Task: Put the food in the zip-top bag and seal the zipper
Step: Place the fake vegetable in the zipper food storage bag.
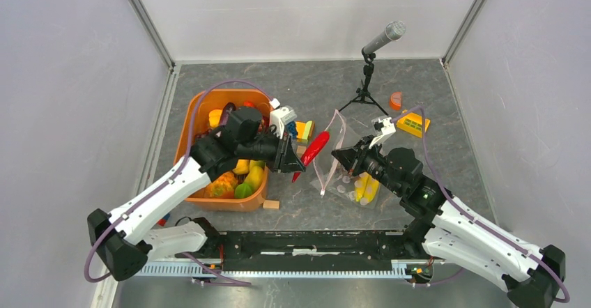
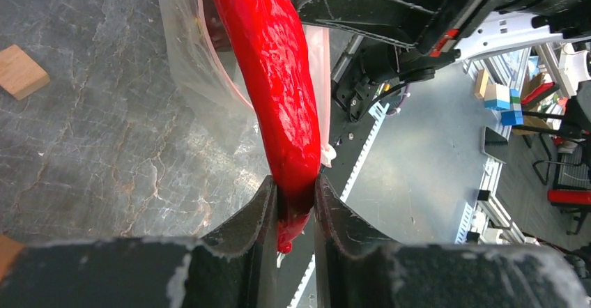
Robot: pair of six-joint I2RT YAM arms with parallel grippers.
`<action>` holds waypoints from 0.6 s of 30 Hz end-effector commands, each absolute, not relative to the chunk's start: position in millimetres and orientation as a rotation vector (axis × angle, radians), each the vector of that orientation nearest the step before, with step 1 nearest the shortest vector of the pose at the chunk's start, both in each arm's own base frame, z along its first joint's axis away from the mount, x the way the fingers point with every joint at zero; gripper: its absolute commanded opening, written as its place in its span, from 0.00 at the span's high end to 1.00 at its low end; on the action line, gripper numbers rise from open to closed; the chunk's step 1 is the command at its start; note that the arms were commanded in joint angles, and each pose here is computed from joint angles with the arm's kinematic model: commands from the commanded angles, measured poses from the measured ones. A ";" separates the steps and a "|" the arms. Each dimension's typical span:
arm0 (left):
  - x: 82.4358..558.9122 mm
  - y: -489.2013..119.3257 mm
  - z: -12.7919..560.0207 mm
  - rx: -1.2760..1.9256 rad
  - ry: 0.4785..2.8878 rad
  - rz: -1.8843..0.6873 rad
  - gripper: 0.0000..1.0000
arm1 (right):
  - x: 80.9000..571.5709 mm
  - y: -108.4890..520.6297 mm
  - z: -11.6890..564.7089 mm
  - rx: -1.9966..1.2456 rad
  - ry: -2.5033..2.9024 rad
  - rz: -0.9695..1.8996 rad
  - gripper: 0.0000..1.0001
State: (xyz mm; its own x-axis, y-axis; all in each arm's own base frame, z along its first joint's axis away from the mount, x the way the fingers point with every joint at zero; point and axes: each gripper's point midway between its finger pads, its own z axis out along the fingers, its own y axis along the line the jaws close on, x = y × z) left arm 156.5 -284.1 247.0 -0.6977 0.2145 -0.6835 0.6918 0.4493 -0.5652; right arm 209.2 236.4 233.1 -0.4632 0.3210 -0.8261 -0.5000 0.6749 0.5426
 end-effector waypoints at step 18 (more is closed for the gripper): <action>187.7 -305.2 279.4 0.581 2.238 -1.138 0.84 | 188.4 260.0 256.6 -0.395 1.740 1.061 1.00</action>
State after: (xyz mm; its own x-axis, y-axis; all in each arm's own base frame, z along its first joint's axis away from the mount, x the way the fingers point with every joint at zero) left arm 181.4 -309.9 258.2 -0.7418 0.2043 -0.6388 0.6403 0.4989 -0.5840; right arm 194.7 251.1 232.7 -0.4744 0.2289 -0.8500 -0.6067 0.6146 0.5042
